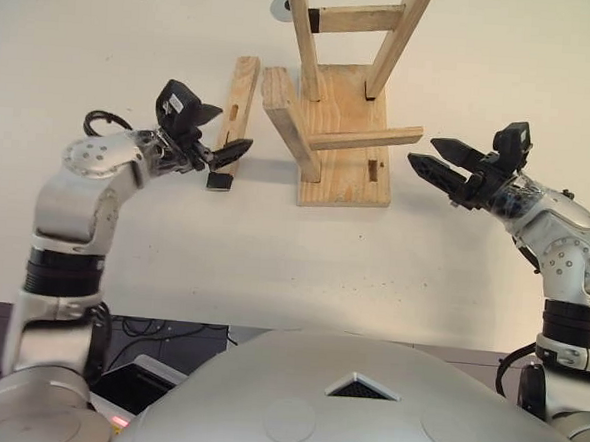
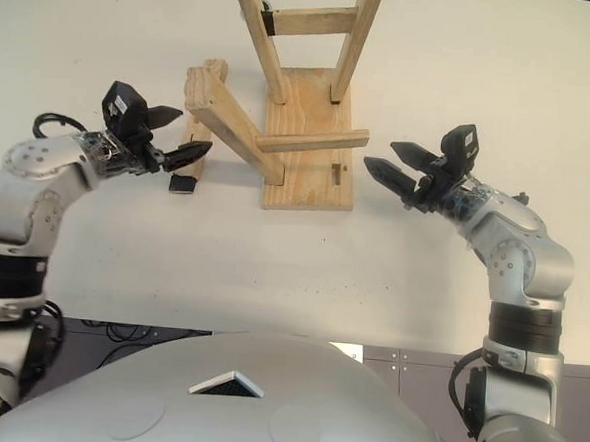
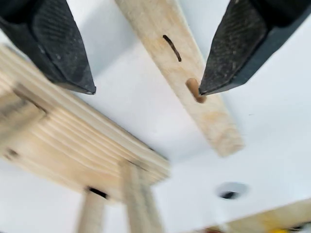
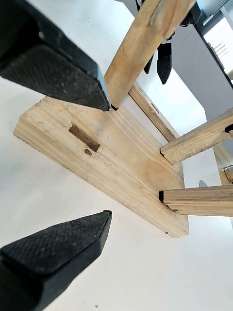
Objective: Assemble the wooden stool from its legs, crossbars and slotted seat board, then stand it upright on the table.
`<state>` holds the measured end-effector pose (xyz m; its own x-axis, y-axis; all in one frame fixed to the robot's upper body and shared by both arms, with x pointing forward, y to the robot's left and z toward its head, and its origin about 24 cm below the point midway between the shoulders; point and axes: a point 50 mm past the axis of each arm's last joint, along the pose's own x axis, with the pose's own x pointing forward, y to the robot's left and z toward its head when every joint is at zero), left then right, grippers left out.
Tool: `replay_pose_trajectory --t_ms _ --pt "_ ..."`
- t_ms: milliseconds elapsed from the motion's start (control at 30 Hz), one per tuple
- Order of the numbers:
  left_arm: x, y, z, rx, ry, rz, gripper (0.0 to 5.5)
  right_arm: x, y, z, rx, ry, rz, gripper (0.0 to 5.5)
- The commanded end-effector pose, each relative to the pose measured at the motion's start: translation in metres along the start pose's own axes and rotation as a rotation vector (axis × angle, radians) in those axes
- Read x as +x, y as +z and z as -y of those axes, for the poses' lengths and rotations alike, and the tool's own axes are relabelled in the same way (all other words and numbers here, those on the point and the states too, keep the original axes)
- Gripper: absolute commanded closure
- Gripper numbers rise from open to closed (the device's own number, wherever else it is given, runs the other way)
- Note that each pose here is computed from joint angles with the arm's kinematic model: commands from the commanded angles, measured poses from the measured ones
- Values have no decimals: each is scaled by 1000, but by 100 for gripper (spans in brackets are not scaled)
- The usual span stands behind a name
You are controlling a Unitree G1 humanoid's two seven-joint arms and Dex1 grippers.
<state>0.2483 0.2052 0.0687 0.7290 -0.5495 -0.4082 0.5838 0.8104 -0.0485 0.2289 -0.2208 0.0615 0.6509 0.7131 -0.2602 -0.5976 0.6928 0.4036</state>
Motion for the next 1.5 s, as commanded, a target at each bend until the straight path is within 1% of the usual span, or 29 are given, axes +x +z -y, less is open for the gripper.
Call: replay_pose_trajectory --t_ms 33,100,167,267,367,467,500,533,700,800,867,967,1033,1100,1133,1167,1200,1233,1267,1300,1333,1367,1433,1500 --pt "4 -13 3 -106 183 8 160 2 0 3 -9 -27 -1 174" --pt "8 -18 1 -146 268 -10 160 4 0 4 -17 -34 -9 174" --pt "13 -23 2 -175 306 -34 160 5 -1 3 -16 -33 -11 174" --pt "19 -33 10 -220 308 -97 160 5 -4 3 -12 -38 -18 174" --pt "22 -39 14 -261 304 -128 160 6 -4 4 -12 -43 -20 174" --pt "22 -43 13 -266 317 -151 204 7 -5 5 -13 -44 -24 174" --pt "22 -43 13 -264 320 -156 208 6 -6 4 -12 -46 -25 174" --pt "23 -44 13 -264 322 -159 229 6 -6 5 -11 -48 -25 174" --pt "23 -45 15 -252 320 -175 295 8 -8 4 -4 -50 -24 174" --pt "21 -45 12 -206 319 -191 334 8 -8 4 0 -51 -22 174" --pt "18 -44 3 -140 339 -189 350 8 -7 5 0 -57 -17 174" --pt "13 -35 -19 -78 405 -152 350 8 -1 9 -5 -72 -1 174" --pt "9 -22 -38 -54 470 -92 350 7 3 11 -11 -83 13 174" --pt "4 10 -58 -34 535 86 350 7 14 16 -17 -118 78 174" --pt "1 38 -65 -36 533 245 350 8 26 20 -8 -152 150 174" --pt "-3 69 -66 -36 475 417 350 8 41 21 16 -158 241 174" --pt "-7 93 -64 -27 407 549 350 7 56 18 36 -136 317 174" --pt "-10 117 -56 -53 270 660 350 6 74 10 58 -70 404 174" --pt "-12 135 -44 -72 81 728 350 5 95 -2 67 24 477 174" --pt "-16 146 -33 -84 -111 758 350 3 112 -14 67 117 531 174" --pt "-19 153 -24 -97 -284 754 350 2 129 -26 68 226 570 174" --pt "-21 156 -19 -106 -409 744 350 4 143 -39 67 335 588 174" --pt "-20 160 -10 -131 -572 711 350 12 157 -61 63 495 574 174" --pt "-16 161 2 -143 -696 663 350 22 161 -80 52 592 531 174"
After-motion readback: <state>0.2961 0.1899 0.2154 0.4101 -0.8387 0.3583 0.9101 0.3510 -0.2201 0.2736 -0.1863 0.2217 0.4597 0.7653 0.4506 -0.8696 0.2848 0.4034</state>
